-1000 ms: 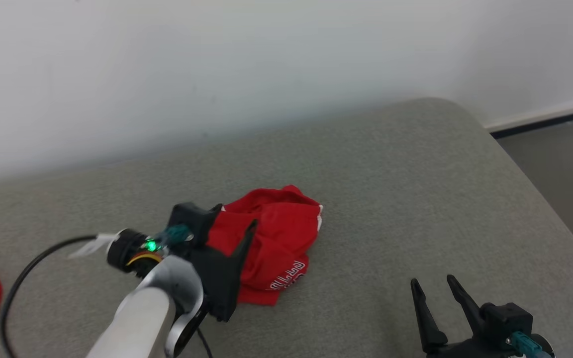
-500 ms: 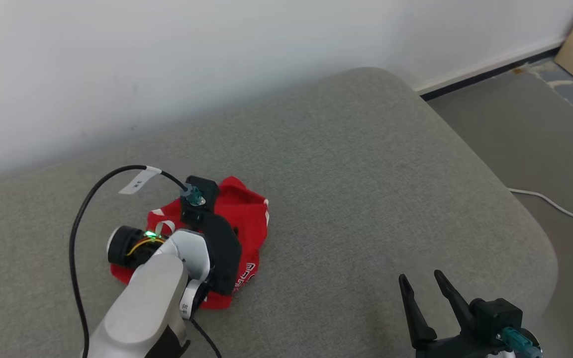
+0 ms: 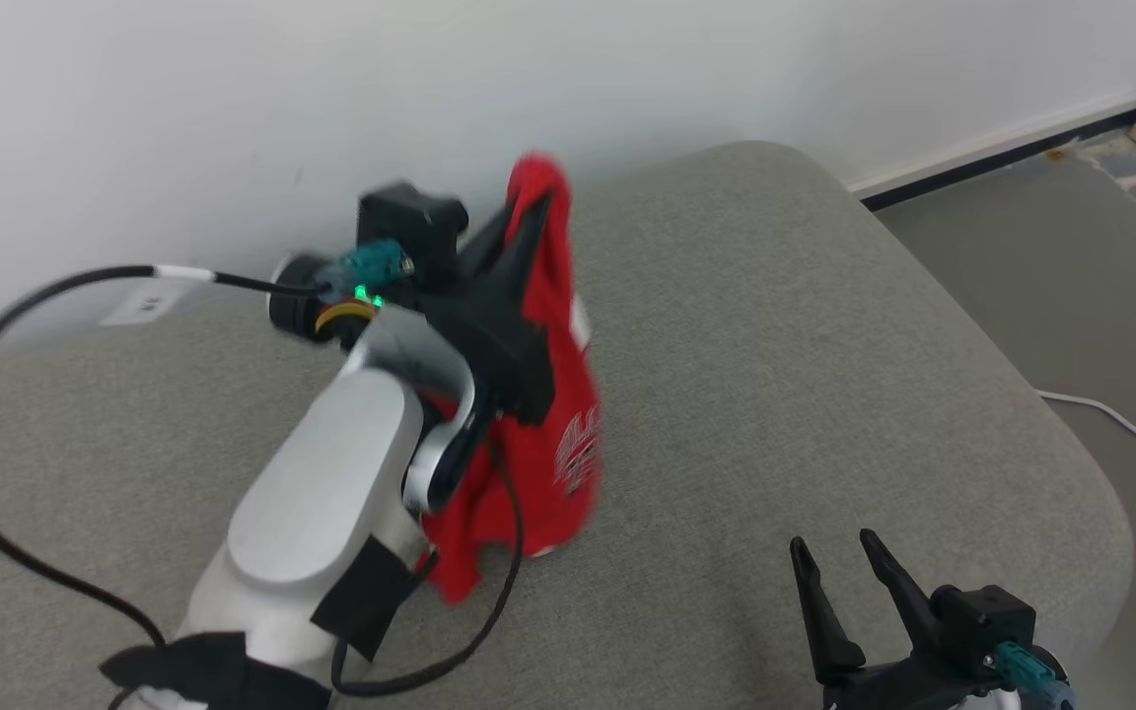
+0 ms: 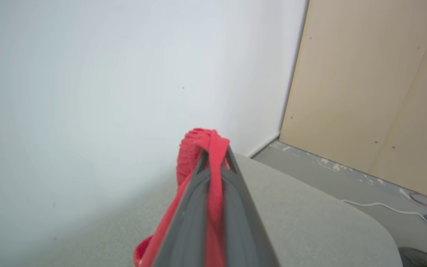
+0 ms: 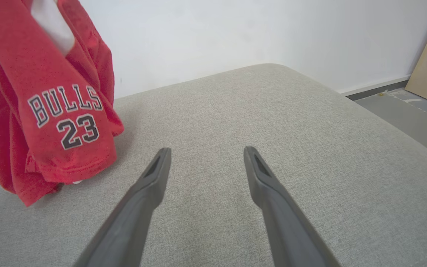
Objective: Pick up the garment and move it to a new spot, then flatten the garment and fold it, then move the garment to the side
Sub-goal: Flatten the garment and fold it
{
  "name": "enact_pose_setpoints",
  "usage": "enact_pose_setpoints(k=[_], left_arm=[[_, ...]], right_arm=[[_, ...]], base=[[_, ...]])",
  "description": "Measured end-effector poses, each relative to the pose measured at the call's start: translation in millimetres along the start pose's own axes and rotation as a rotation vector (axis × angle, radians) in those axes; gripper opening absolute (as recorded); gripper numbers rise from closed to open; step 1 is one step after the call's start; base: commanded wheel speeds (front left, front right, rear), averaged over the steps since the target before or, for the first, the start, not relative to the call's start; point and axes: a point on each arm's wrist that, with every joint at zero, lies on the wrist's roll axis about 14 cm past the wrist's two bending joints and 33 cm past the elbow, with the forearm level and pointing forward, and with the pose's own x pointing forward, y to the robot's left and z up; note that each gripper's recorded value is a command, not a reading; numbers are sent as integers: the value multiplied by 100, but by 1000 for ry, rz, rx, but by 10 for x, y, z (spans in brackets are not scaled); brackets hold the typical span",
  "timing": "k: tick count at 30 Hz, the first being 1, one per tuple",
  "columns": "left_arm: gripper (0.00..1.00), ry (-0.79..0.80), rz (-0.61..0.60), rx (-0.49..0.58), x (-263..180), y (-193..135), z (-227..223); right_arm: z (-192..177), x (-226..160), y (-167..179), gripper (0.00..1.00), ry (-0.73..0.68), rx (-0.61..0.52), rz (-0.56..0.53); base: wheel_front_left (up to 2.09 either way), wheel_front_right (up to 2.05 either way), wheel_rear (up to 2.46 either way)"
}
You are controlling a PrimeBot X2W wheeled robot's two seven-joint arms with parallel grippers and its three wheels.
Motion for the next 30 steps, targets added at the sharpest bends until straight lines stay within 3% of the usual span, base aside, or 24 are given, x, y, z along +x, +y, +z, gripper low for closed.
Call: enact_pose_setpoints(k=[5,8,13,14,20,21,22,26,30], left_arm=[[0,-334,6,-70,-91,-17,885],[0,-345,92,-122,-216,162,894],[0,-131,371,-297,-796,763,-125],[0,-131,371,-297,-796,763,-125],[0,122,725,-491,-1999,1160,-1410],[54,144,764,-513,-2153,1175,-1521],[100,168,796,-530,-2292,1180,-1618],[100,186,889,-548,-2725,1240,-1756],[100,174,950,-449,-3028,1424,-1621]], right_arm=[[15,41,33,100,-7,2,14],[17,77,89,100,-9,3,34],[5,170,276,100,-2,0,95],[5,170,276,100,-2,0,95],[2,303,634,100,5,-9,205],[-1,322,709,100,8,-11,228],[-4,339,774,100,11,-13,247],[-6,392,995,100,14,-16,312],[-6,411,1145,100,15,-19,356]], base=[[0,0,0],[0,0,0],[0,0,0],[0,0,0],[0,0,0],[0,0,0],[0,0,0],[0,0,0],[0,0,0]])
